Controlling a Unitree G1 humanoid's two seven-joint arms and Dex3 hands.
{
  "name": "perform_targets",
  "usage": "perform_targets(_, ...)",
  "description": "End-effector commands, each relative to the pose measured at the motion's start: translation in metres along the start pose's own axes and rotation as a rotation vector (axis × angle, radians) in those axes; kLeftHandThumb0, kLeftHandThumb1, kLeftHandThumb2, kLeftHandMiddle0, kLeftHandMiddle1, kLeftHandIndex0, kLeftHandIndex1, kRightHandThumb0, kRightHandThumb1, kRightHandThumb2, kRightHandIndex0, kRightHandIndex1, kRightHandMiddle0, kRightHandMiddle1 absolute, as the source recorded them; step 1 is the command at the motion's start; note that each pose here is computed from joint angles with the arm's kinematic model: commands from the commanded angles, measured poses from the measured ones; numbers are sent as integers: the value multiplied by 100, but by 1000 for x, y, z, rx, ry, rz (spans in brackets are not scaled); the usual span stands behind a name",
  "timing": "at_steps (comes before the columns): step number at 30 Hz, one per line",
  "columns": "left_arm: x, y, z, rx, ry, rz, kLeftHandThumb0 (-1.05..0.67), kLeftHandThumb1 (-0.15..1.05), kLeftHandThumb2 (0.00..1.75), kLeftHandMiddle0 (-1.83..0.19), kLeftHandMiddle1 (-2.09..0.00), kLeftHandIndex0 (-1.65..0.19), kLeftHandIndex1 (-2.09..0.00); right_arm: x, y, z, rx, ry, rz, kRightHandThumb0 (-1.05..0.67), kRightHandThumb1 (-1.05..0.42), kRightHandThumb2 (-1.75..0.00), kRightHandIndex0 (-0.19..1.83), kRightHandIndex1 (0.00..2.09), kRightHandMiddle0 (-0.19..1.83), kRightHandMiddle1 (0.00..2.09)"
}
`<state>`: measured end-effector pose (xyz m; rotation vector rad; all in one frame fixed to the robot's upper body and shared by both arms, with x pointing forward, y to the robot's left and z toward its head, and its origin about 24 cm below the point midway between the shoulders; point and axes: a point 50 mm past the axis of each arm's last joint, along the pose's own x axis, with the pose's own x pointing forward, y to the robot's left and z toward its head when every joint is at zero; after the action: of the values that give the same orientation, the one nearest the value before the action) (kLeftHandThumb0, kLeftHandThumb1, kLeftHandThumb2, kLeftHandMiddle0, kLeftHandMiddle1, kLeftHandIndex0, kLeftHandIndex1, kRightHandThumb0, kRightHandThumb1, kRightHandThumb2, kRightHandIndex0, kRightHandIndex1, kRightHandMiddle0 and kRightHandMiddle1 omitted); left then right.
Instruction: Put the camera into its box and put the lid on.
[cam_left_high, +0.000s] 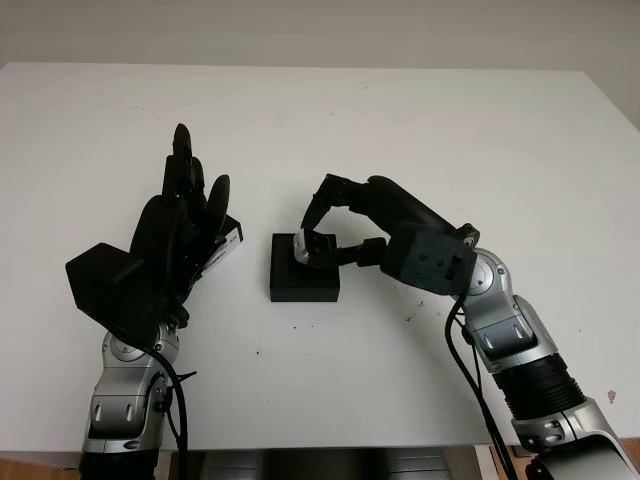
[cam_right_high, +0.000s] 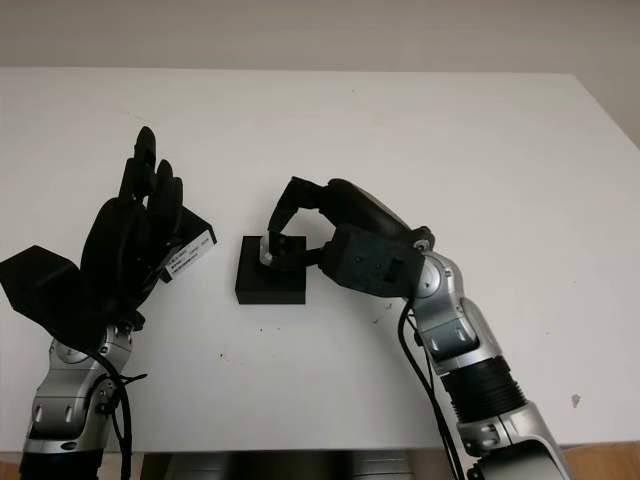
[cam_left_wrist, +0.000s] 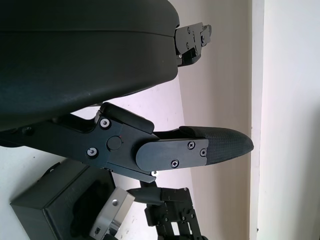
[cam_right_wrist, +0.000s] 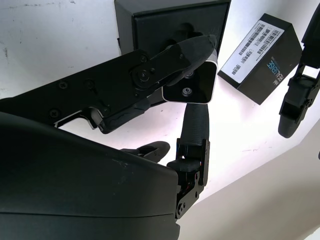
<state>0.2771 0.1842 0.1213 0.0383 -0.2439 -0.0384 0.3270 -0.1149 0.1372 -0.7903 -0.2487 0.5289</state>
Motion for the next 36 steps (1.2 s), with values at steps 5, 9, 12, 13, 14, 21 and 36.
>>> perform_targets(5, -2, -2, 0, -9, -2, 6, -80, 105, 46, 19, 0, 19, 0, 2, -4, 9, -21, -24, 1, -43, -99, -6, 41, 10, 42, 166)
perform_targets(9, -2, -2, 0, -7, -5, 7, -78, 105, 46, 19, 0, 19, 0, 1, -3, 8, -31, -8, 13, -43, -99, -5, 41, 10, 42, 168)
perform_targets(12, -2, -1, 0, -7, -5, 7, -78, 105, 47, 19, 0, 19, 0, 1, -3, 7, -44, 9, 27, -43, -99, -6, 42, 9, 41, 169)
perform_targets(13, -2, -2, 0, -8, -5, 7, -78, 105, 47, 19, 0, 19, 0, 0, -2, 6, -48, 11, 32, -43, -100, -6, 42, 9, 41, 170)
perform_targets(14, -2, -2, 0, -8, -5, 6, -77, 105, 47, 19, 0, 19, 0, 0, -2, 6, -54, 13, 38, -43, -100, -6, 42, 9, 41, 170)
perform_targets(21, -2, -1, 0, -7, -7, 9, -77, 105, 47, 19, 0, 19, 0, 0, 2, 1, -130, 46, 69, -42, -100, -5, 43, 9, 38, 170)
perform_targets(36, -3, -2, 2, -3, -13, 1, -76, 105, 48, 19, 0, 19, 0, -4, 7, -3, -342, 14, 44, -41, -98, -5, 48, 9, 42, 172)
